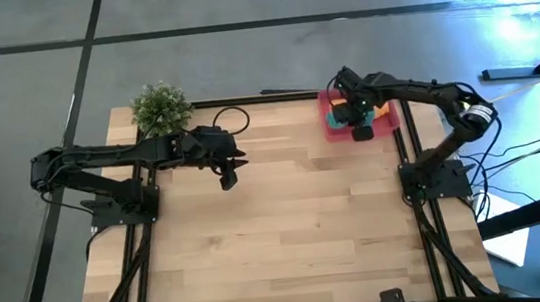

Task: Roll microfiber towels into tight, uniform cylinder then place into a basket
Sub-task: Put the blue microfiber towel into the pink bin

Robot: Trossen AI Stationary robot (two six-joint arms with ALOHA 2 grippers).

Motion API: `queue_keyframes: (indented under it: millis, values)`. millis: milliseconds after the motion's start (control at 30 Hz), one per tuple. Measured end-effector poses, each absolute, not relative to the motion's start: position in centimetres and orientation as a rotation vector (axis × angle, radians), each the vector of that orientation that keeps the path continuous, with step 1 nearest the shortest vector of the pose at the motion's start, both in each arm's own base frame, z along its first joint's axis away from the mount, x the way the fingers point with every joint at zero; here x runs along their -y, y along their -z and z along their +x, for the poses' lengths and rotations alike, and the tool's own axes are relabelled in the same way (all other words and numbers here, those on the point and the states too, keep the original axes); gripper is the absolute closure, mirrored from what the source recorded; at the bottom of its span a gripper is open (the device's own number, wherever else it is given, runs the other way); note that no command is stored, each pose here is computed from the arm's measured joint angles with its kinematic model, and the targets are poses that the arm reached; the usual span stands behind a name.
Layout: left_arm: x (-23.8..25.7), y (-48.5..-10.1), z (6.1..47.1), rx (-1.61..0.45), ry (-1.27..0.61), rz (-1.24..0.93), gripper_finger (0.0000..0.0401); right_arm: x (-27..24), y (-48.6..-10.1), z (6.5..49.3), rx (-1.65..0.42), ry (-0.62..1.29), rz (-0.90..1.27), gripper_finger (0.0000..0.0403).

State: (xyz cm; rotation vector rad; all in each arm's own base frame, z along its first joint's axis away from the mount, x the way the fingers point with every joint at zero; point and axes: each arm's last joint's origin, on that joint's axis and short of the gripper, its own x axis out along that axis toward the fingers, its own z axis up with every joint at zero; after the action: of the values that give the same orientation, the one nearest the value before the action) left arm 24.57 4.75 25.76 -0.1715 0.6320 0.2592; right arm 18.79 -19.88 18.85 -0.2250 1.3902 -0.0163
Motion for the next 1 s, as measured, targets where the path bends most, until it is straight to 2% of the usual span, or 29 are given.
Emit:
queue_keyframes:
  millis: [533, 1000]
  values:
    - [-4.7, -25.8, 24.6, -0.632, -0.259, -0.171, 0.0292, 20.2, -16.3, 19.2, -1.455, -0.082, -0.175, 0.0372]
    - [-4.7, -25.8, 24.6, -0.632, -0.259, -0.172, 0.0292, 20.3, -16.4, 19.4, -1.444, -0.065, -0.186, 0.0304]
